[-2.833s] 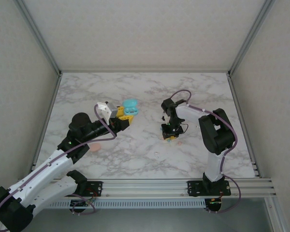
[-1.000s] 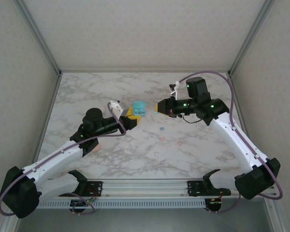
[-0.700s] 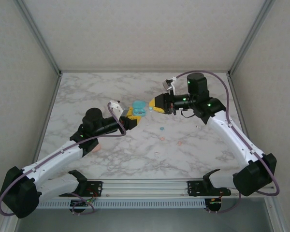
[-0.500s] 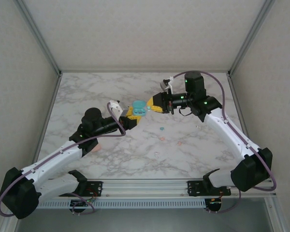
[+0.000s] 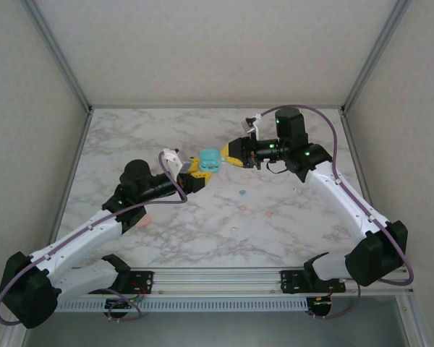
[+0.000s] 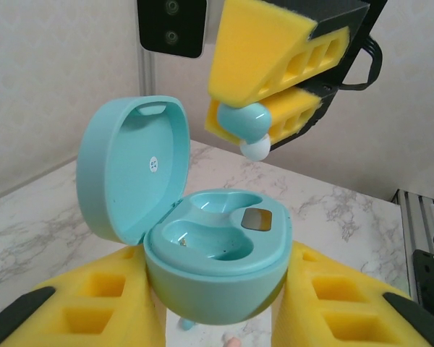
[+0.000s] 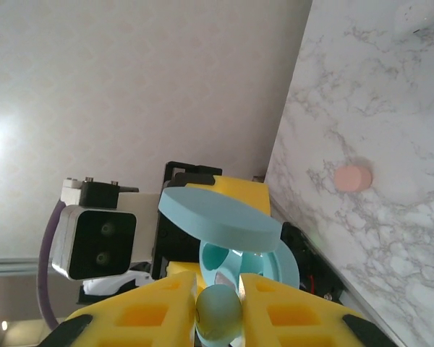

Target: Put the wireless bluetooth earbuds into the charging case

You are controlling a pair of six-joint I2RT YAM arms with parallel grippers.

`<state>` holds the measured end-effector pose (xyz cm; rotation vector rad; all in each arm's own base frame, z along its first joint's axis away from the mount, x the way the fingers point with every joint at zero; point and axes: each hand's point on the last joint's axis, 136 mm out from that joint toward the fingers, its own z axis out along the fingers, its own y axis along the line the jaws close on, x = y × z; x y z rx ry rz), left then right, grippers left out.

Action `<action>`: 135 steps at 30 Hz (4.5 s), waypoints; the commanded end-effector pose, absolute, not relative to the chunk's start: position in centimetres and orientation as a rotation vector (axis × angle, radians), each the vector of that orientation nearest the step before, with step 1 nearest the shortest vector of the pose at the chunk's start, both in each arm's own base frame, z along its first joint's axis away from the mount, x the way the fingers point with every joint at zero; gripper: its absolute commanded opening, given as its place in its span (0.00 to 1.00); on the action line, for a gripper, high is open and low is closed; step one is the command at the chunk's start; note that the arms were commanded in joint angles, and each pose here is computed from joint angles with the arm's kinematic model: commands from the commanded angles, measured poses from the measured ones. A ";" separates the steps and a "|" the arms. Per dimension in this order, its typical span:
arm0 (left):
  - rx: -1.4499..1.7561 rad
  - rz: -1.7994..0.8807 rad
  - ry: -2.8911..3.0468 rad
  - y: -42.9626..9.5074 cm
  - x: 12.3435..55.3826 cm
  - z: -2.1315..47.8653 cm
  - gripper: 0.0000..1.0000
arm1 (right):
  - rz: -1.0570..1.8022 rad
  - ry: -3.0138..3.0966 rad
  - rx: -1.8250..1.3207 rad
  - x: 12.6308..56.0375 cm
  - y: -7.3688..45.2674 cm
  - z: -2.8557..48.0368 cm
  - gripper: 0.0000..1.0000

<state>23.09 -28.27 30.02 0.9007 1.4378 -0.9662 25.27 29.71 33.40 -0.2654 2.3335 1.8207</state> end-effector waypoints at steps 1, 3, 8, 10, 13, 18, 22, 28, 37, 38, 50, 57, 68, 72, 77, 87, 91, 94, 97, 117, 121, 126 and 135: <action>0.926 -0.977 1.332 -28.8 22.4 32.8 0.29 | 1.780 2.262 -0.324 25.1 29.9 34.1 0.22; 0.928 -0.977 1.331 -28.9 22.4 32.8 0.29 | 1.785 2.244 -0.348 25.0 30.1 34.4 0.23; 0.927 -0.980 1.328 -29.2 22.7 32.9 0.29 | 1.785 2.251 -0.368 24.8 30.7 34.1 0.23; 0.927 -0.982 1.329 -29.3 22.7 32.8 0.29 | 1.778 2.254 -0.374 24.8 30.9 33.9 0.23; 0.927 -0.988 1.323 -29.3 22.7 33.0 0.29 | 1.764 2.255 -0.378 24.9 31.0 33.7 0.23; 0.926 -0.996 1.320 -29.3 22.5 33.0 0.29 | 1.689 2.259 -0.379 25.2 30.7 33.1 0.23; 0.924 -0.997 1.315 -29.3 22.4 33.2 0.29 | 1.658 2.271 -0.394 25.1 30.7 32.8 0.24; 0.913 -1.005 1.302 -29.4 22.4 33.6 0.29 | 1.598 2.312 -0.415 24.8 30.7 32.0 0.25; 0.911 -1.003 1.301 -29.3 22.3 33.7 0.29 | 1.567 2.323 -0.419 24.7 30.4 32.3 0.29; 0.912 -1.003 1.304 -29.3 22.3 33.6 0.29 | 1.557 2.324 -0.414 24.7 30.3 32.5 0.29; 0.917 -0.997 1.314 -29.2 22.2 33.3 0.29 | 1.533 2.309 -0.394 24.6 29.8 33.6 0.39; 0.919 -0.989 1.323 -29.2 22.2 33.1 0.29 | 1.546 2.291 -0.393 24.2 29.7 34.3 0.34; 0.895 -0.957 1.337 -28.5 22.2 32.8 0.29 | 1.331 2.232 -0.343 24.4 26.4 35.5 0.38; 0.878 -0.942 1.347 -27.8 21.9 32.6 0.29 | 1.140 2.288 -0.155 26.6 22.4 33.3 0.37; 0.854 -0.925 1.347 -27.0 21.5 32.8 0.29 | 0.897 2.464 0.023 29.4 18.4 26.2 0.38; 0.827 -0.908 1.344 -25.8 20.6 34.0 0.29 | 0.777 2.865 -0.081 32.0 19.9 11.3 0.40; 0.818 -0.908 1.347 -25.5 20.4 34.1 0.29 | 0.746 2.956 -0.119 32.7 20.4 7.9 0.41; 0.813 -0.909 1.345 -25.4 20.2 34.2 0.29 | 0.741 3.007 -0.155 32.7 21.0 6.1 0.42; 0.813 -0.909 1.347 -25.3 20.2 34.2 0.29 | 0.758 3.033 -0.189 32.8 21.8 4.9 0.42; 0.823 -0.915 1.353 -25.6 20.4 34.0 0.29 | 0.783 3.133 -0.360 30.8 23.5 1.7 0.39; 0.823 -0.914 1.347 -25.6 20.3 34.2 0.29 | 0.792 3.128 -0.392 29.9 23.8 2.3 0.37; 0.823 -0.915 1.353 -25.6 20.3 34.0 0.29 | 0.768 3.119 -0.389 29.3 23.8 3.1 0.36; 0.830 -0.918 1.352 -25.8 20.4 33.9 0.29 | 0.770 3.097 -0.406 28.9 24.6 4.4 0.36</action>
